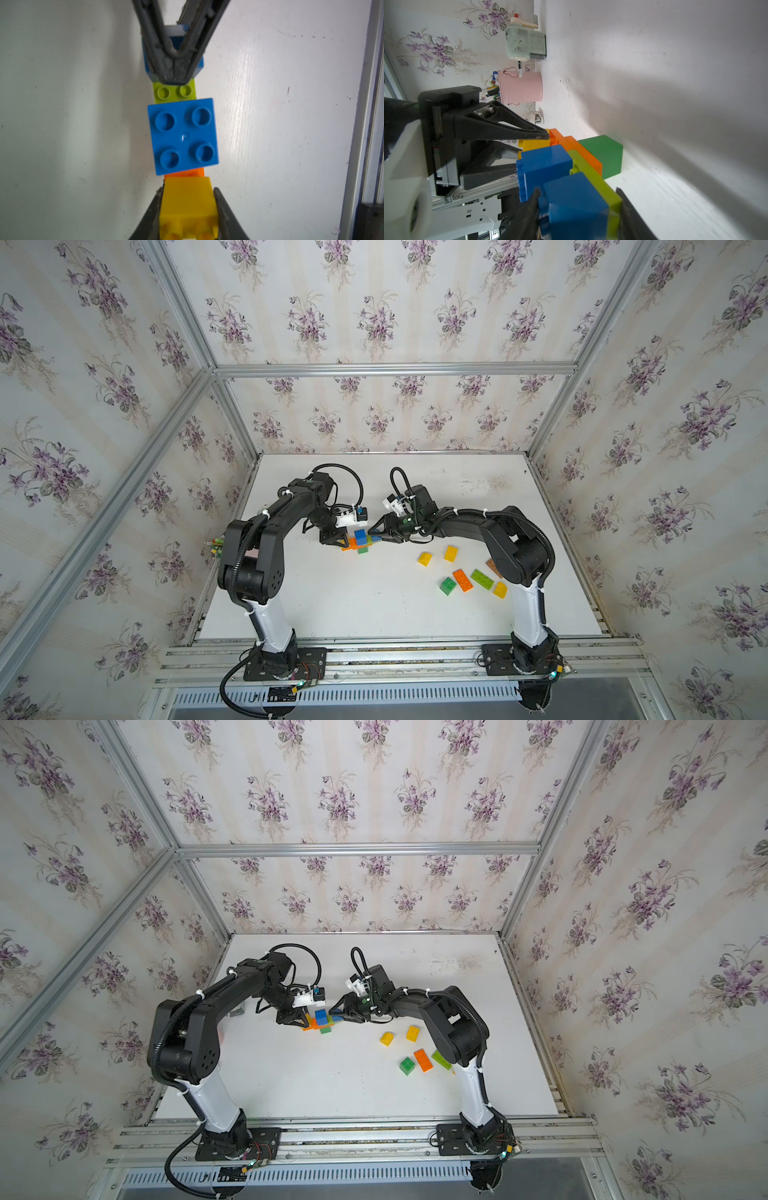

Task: Assemble a fork with lego
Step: Assemble the lego brick with the lego brick.

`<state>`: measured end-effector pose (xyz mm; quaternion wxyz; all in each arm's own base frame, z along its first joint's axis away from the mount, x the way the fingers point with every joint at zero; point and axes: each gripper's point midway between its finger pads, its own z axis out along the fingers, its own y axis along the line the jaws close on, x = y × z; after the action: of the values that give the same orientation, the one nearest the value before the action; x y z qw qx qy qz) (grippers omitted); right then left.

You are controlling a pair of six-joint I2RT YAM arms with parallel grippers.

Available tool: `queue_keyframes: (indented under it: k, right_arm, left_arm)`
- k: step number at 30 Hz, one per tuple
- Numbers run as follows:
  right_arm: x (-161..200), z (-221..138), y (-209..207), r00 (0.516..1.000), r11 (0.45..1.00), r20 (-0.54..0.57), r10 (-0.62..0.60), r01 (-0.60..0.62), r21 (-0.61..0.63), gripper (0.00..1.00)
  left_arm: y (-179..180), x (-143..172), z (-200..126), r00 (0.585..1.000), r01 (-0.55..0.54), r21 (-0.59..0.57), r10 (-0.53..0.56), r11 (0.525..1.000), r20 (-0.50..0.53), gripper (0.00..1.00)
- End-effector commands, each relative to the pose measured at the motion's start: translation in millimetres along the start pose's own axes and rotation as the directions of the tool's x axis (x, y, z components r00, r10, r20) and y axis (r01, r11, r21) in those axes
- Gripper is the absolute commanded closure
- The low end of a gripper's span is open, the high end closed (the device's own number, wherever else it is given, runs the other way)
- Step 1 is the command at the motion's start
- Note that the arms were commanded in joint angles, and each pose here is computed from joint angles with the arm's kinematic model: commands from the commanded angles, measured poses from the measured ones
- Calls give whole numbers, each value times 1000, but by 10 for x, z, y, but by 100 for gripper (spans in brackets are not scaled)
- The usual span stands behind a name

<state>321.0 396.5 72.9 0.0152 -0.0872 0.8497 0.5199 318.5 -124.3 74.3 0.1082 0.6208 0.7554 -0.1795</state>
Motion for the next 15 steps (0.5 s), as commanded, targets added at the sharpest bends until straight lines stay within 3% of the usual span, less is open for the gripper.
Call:
queue_keyframes:
  k: [1,6,15]
  right_arm:
    - [14,14,-153,999,998,19,31,-32,60,53]
    - [14,14,-162,999,997,22,33,-35,62,53]
    - [33,17,-176,999,998,19,37,-38,59,53]
  left_arm:
    - [-97,110,120,998,15,38,-13,999,-66,90]
    - [-93,184,190,990,22,15,-20,1000,-136,90]
    - [34,252,243,980,91,-52,-99,994,-171,90]
